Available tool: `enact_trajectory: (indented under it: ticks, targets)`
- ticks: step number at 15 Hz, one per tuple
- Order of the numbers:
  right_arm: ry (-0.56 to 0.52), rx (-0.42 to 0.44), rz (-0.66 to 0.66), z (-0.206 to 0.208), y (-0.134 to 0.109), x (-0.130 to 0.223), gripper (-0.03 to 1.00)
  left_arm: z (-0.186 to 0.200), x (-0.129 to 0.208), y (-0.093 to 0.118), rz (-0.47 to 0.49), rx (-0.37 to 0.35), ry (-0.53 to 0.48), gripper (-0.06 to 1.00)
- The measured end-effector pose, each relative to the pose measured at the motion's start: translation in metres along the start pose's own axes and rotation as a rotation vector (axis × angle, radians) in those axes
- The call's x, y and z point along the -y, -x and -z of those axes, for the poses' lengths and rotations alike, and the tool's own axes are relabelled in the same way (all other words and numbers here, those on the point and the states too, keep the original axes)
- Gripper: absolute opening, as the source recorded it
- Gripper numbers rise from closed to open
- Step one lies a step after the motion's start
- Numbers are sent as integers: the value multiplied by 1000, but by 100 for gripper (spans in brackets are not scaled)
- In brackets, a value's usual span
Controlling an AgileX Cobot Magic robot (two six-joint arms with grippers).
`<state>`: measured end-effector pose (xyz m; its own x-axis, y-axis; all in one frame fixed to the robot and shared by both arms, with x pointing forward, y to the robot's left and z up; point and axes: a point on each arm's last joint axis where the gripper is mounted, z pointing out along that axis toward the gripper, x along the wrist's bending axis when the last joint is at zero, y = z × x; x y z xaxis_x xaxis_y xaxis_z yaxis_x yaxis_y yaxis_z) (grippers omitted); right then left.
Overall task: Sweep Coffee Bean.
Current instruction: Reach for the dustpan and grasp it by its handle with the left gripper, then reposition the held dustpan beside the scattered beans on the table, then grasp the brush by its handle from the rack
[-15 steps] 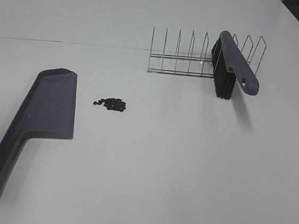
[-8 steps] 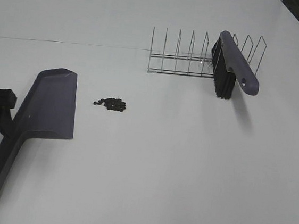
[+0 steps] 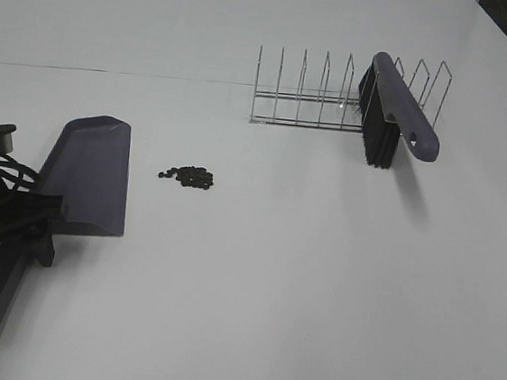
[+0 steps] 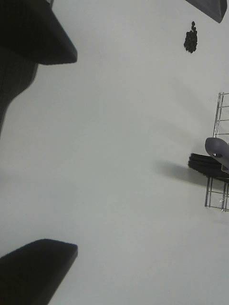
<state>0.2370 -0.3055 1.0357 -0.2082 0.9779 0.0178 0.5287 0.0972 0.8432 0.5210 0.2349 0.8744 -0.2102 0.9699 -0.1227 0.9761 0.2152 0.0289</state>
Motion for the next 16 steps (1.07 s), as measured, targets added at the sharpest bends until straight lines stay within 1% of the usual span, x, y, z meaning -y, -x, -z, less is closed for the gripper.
enact_trajectory:
  ticks: [1, 3, 4, 5, 6, 10, 13, 15, 16]
  targets:
    - [0, 0, 0, 0, 0, 0, 93, -1, -2, 1, 1, 2, 9, 74]
    - [0, 0, 0, 0, 0, 0, 93, -2, -6, 1, -1, 10, 47, 63]
    - [0, 0, 0, 0, 0, 0, 93, -3, -7, 1, -6, 9, 50, 53]
    - [0, 0, 0, 0, 0, 0, 93, -4, -7, 1, -23, 5, 53, 37]
    - [0, 0, 0, 0, 0, 0, 93, -4, -7, 1, -36, 3, 53, 31]
    - [0, 0, -8, 0, 0, 0, 93, -4, -6, -1, -93, -25, 44, 32]
    - [1, 20, -60, 4, 2, -4, 93, 2, -5, -6, -195, -86, 29, 32]
    - [-65, 54, -103, 6, 3, -21, 92, 14, -5, -7, -224, -106, 55, 32]
    - [-126, 69, -130, 6, 2, -44, 92, 21, -5, -7, -230, -104, 75, 32]
